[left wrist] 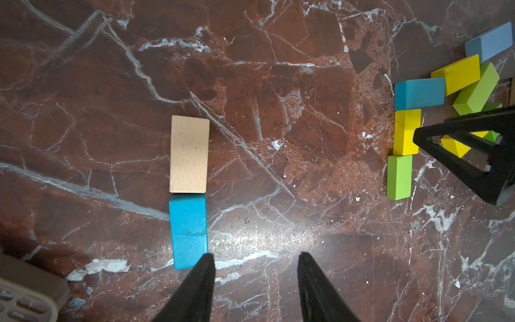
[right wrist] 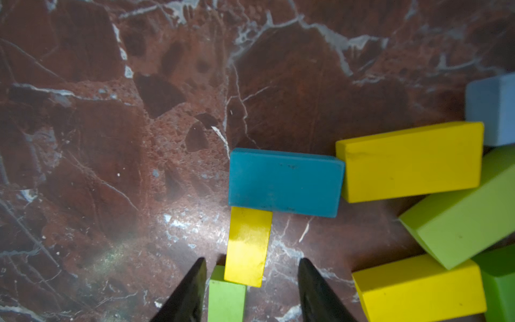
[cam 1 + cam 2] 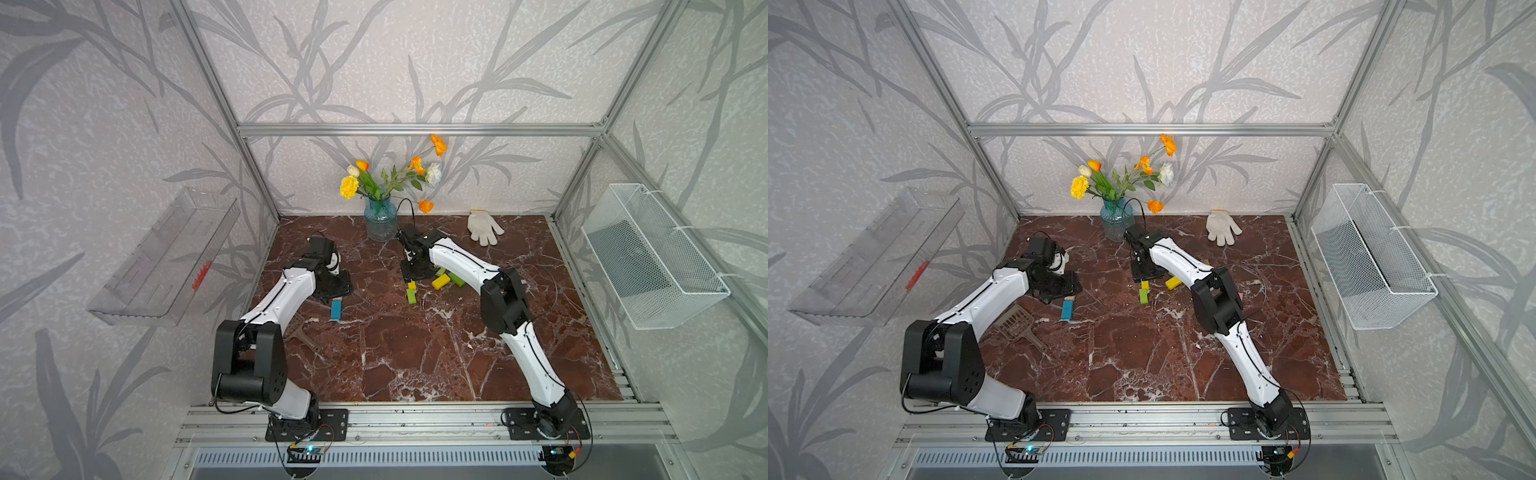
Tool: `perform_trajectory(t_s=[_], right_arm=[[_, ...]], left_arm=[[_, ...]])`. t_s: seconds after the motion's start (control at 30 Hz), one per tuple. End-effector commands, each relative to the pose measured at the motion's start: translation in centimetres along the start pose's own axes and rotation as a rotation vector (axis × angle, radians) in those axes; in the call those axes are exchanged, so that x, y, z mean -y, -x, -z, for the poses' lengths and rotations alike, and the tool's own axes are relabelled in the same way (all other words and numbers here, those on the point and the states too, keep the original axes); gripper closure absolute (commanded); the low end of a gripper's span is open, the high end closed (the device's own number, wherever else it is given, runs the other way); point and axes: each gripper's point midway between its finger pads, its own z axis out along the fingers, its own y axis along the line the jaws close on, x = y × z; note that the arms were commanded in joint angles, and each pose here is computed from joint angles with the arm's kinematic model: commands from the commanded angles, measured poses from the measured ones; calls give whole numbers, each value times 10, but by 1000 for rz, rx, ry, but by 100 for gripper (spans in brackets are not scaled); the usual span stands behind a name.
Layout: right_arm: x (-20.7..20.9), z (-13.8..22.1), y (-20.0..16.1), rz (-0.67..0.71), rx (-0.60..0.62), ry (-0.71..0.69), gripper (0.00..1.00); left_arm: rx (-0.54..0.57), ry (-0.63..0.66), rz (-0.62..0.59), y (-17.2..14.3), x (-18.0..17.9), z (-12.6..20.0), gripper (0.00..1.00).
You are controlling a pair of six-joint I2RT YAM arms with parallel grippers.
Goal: Assemble the letter c with building blocks
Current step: Pick up the building block from the center of the board.
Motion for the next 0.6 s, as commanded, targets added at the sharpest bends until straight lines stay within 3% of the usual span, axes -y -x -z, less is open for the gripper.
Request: perform_trajectory(t_s=[0.0, 0.27, 0.57], right_arm=[[0, -2, -4, 6, -21, -14, 51], [-3, -11, -8, 20, -44, -6, 52], [-4, -19, -12, 32, -57, -15, 64]], left_arm=[[-1, -3, 6, 3, 3, 2, 50], [-2, -3, 5, 3, 3, 2, 50], [-6, 0, 5, 4, 2, 0, 51]])
